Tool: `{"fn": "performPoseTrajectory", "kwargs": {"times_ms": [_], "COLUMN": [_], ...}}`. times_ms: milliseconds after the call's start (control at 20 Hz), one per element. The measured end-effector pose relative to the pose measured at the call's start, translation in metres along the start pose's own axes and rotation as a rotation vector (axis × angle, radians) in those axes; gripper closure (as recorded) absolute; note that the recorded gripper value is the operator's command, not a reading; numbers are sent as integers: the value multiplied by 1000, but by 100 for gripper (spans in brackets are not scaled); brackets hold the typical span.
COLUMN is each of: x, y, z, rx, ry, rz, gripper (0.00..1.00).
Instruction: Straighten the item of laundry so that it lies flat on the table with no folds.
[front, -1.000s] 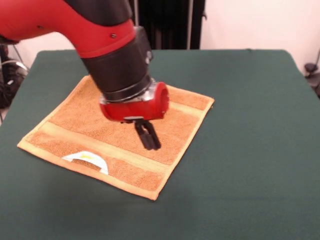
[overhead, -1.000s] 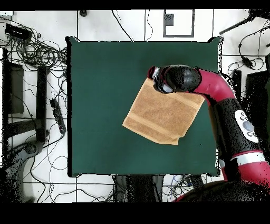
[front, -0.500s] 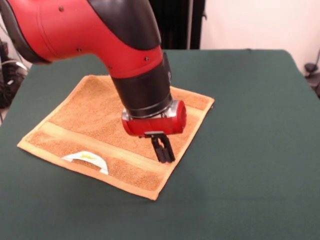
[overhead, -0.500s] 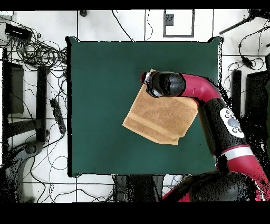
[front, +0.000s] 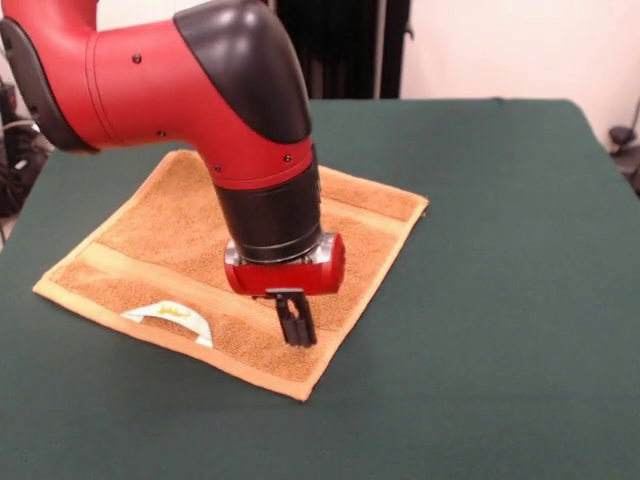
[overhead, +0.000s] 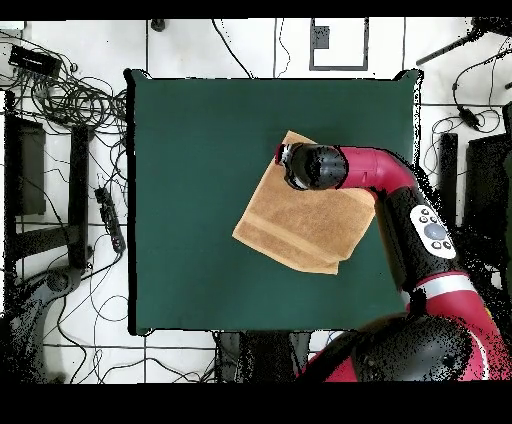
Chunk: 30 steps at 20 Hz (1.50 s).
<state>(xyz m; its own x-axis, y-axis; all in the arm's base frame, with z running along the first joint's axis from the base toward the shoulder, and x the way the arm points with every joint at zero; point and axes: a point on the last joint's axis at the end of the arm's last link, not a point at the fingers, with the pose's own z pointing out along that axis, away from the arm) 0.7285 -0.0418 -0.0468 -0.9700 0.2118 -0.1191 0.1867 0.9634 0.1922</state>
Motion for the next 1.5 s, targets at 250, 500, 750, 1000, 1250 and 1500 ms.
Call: {"fn": "performPoseTrajectory", "kwargs": {"times_ms": [250,500,750,1000,1250,1500], "x": [-2,-12,-33,-62,-86,-96], "y": [-6,-13,-20,-30,-50,-83], "z": [-1,-1,2,-7,-25,-41], "rx": [15,46,84,76,66,67], "ry": [-11,-42,-149,-312,-430,-459], "rz": [-12,-33,-80,-91,-68,-4], "gripper": [100,100,100,100,100,100]}}
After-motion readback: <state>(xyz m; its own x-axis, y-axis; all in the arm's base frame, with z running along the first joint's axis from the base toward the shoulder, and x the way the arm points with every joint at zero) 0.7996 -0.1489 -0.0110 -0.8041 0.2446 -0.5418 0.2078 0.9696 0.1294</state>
